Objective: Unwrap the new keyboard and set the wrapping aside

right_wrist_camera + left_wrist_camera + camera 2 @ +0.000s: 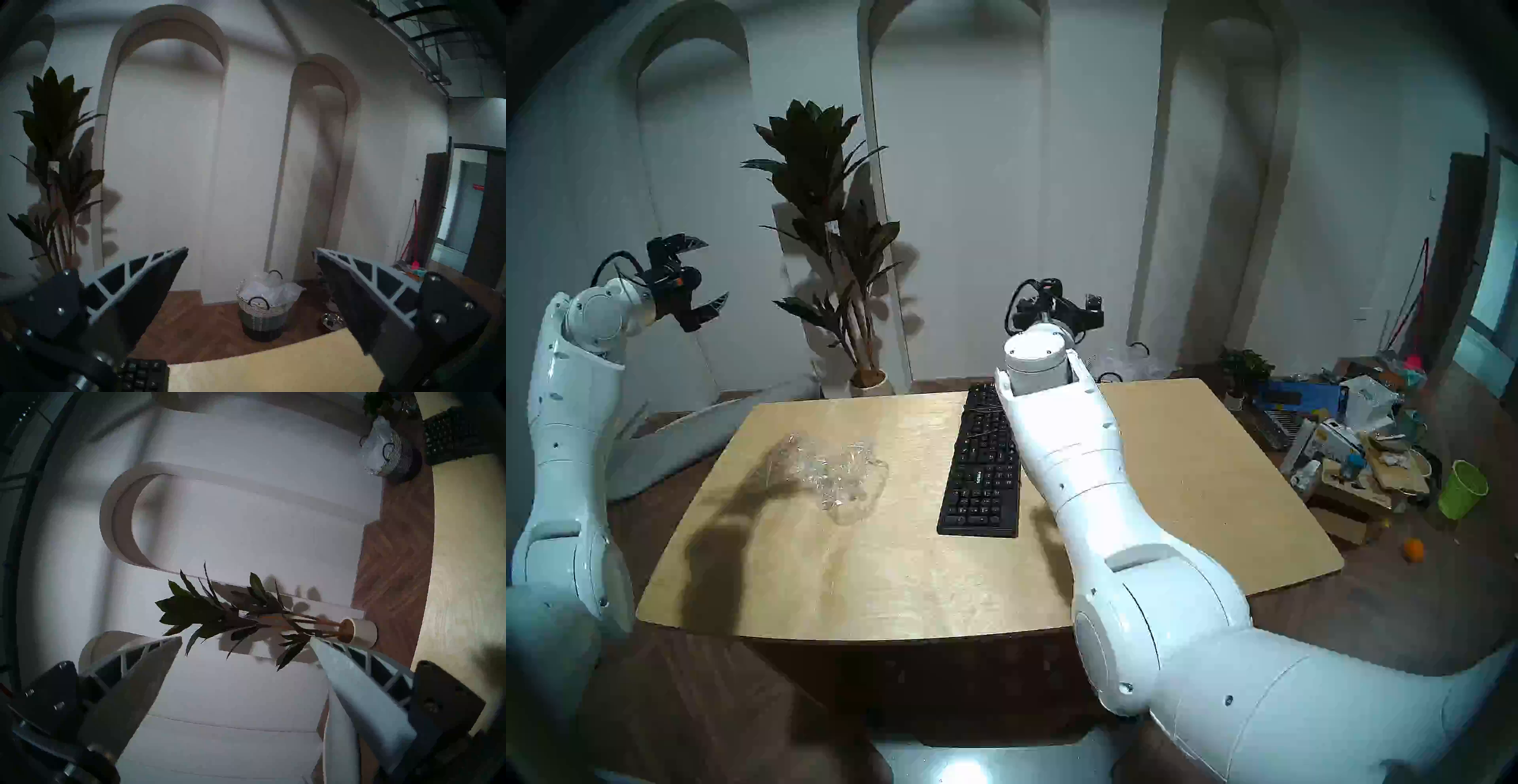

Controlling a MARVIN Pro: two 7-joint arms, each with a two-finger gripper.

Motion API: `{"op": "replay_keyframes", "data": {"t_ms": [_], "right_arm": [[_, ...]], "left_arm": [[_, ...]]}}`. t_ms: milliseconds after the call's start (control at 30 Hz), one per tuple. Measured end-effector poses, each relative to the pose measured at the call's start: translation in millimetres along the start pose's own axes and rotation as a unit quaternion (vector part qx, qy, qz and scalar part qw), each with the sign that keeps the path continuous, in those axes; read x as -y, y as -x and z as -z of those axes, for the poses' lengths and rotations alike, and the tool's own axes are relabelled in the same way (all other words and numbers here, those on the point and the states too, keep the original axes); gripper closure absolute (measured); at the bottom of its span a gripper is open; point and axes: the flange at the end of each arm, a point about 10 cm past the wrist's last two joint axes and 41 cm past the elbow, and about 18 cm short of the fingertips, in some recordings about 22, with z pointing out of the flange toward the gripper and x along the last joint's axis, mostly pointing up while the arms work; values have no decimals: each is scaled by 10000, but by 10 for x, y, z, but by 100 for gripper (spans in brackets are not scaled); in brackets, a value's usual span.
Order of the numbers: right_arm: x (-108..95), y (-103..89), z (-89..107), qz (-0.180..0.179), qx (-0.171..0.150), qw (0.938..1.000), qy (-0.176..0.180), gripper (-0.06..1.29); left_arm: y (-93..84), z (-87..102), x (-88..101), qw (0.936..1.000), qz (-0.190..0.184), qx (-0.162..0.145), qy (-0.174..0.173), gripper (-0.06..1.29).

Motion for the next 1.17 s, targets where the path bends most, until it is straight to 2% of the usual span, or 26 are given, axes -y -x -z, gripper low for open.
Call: {"op": "replay_keyframes", "data": {"t_ms": [233,333,400,600,867,1133,1167], "right_arm": [[-271,350,0,108,257,9990,351,-2],[-345,433,2,136,318,9984,440,-2],[-487,579,3,190,424,9971,607,-2],[-740,792,3,272,577,9940,892,-2],[-1266,1143,19,419,825,9850,1454,-2],[-1731,1377,61,524,965,9750,1930,-2],[-1731,1377,61,524,965,9750,1930,-2]], "left_arm": [[-154,-113,-188,9991,354,-220,114,0],[-196,-138,-228,9986,437,-275,143,0],[-275,-181,-292,9975,572,-378,191,0],[-440,-257,-394,9950,764,-578,287,0],[-864,-430,-675,9872,1038,-1037,627,0],[-1222,-536,-908,9781,1248,-1402,899,0],[-1222,-536,-908,9781,1248,-1402,899,0]]}}
